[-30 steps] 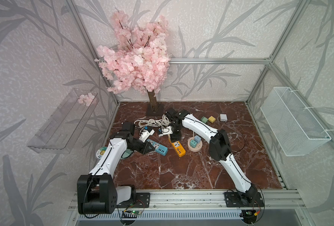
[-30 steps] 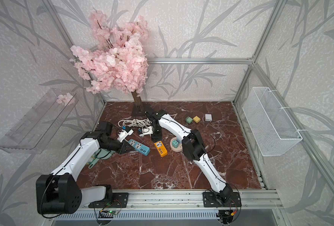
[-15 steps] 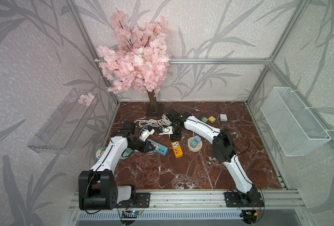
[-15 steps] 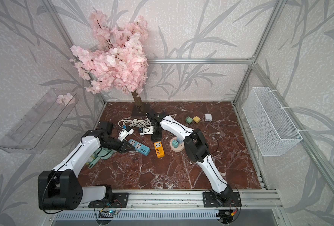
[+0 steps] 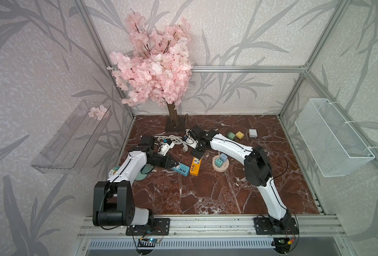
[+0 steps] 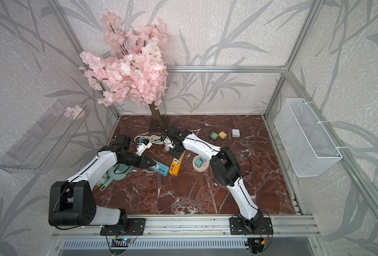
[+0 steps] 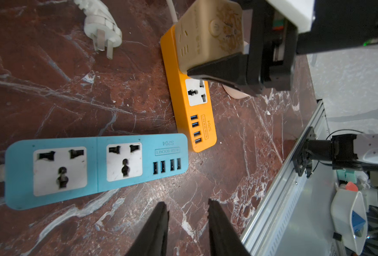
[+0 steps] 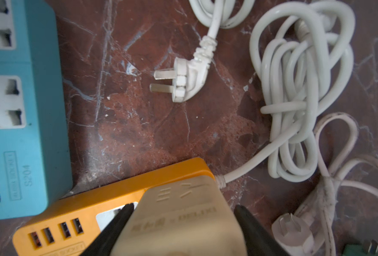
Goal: Pull the plug off the socket
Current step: Adjust the socket at the center of the board.
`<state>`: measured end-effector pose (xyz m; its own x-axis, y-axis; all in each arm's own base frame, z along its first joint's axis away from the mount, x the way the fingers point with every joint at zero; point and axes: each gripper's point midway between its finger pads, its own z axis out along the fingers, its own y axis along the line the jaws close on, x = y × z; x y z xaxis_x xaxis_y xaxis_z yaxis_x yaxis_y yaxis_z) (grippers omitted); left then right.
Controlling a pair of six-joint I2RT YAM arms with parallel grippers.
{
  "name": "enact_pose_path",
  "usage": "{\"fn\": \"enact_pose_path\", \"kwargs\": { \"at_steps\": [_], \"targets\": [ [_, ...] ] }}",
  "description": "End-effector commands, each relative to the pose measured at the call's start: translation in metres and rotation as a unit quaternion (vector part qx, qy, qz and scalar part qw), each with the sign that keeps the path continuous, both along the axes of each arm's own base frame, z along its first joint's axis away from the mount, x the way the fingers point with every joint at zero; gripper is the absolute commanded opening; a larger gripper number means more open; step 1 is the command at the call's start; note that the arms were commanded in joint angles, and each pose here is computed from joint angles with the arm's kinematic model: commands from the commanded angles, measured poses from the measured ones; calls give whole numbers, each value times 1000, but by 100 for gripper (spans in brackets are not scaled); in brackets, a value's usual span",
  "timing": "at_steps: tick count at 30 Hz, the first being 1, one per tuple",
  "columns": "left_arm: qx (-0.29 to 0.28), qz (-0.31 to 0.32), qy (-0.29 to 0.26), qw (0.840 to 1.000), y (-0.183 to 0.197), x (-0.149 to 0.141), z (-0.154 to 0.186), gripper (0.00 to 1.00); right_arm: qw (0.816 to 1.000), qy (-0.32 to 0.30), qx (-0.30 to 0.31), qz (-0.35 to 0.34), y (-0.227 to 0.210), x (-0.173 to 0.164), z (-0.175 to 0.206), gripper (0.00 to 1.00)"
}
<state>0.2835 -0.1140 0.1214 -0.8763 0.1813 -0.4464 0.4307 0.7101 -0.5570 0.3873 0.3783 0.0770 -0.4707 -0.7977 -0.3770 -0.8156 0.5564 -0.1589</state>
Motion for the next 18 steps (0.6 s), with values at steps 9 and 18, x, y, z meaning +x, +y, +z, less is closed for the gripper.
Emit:
{"fn": "enact_pose_path", "kwargs": {
  "at_steps": [9, 18],
  "targets": [
    [-8, -8, 10, 1000, -25, 10, -21, 3, 981, 34, 60, -180, 15, -10, 4, 0],
    [-31, -48, 61, 997, -53, 7, -47, 0, 977, 35, 85, -190, 23, -9, 2, 0]
  ]
}}
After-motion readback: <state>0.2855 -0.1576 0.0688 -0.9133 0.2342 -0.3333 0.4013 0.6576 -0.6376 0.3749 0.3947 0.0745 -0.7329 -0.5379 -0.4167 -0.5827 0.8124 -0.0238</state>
